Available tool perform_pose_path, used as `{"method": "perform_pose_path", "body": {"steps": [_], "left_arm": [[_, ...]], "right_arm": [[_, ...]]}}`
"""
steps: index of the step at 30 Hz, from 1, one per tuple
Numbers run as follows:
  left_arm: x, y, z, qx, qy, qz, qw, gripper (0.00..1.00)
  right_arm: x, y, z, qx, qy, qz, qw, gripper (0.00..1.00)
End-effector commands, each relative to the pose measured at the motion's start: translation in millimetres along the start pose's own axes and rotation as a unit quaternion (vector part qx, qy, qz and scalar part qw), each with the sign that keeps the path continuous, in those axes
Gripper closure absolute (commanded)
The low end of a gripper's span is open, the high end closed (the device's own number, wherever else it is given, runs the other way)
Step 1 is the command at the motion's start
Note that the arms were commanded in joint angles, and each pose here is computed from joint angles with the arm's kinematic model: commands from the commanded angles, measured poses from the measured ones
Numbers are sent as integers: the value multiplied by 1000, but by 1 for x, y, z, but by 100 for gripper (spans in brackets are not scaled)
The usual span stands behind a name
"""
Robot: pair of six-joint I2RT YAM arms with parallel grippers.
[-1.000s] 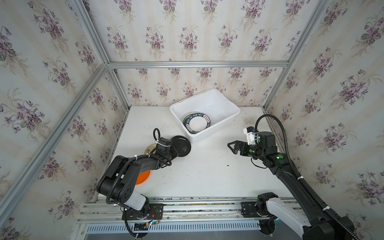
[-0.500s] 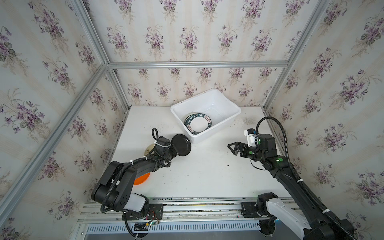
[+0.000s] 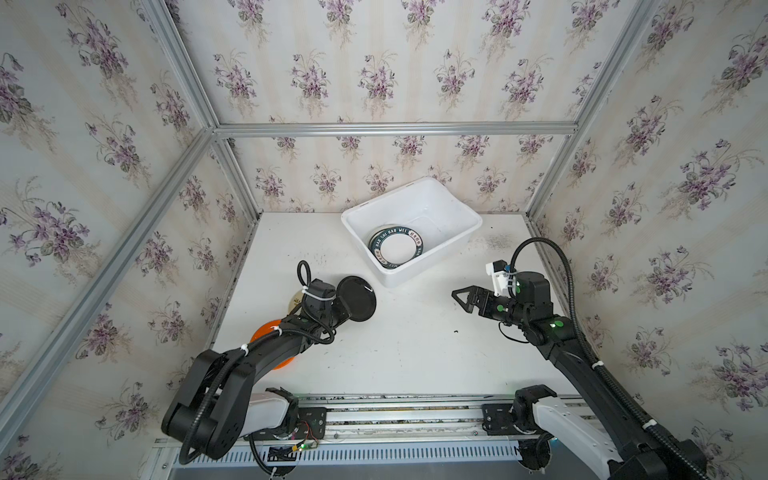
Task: Place the plates into the plastic bin on the countertop
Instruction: 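Close the left gripper on the black plate's edge nearest the robot, then tilt the black plate upright with the left gripper toward the right gripper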
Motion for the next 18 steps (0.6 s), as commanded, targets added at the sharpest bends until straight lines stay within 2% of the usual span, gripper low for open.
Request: {"method": "perform_pose_path", "body": {"steps": [1, 7, 14, 18], "left_arm": [[-3, 12, -5, 3, 10, -14, 1000, 100], [-33, 30, -19, 27, -4, -77, 997, 100], [-60, 52, -29, 46, -30, -122, 991, 100], [-72, 66, -33, 60, -39, -143, 987, 100]], "right_arm": [[6, -1, 2, -15, -11, 27, 999, 0], [12, -13, 0, 2, -39, 56, 998, 2], [21, -18, 0, 2, -36, 72, 997, 0], [30, -19, 3, -7, -26, 106, 994, 2]]}}
Point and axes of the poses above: each gripper's point midway between its finger pads, its own y axis back along the fingers, its own x axis along the line the jaws close on, z = x × y, the point moved 6 cm from there along y, back along the fingers, and after that the axes turned 14 degrees about y, right-handed, at the moved point
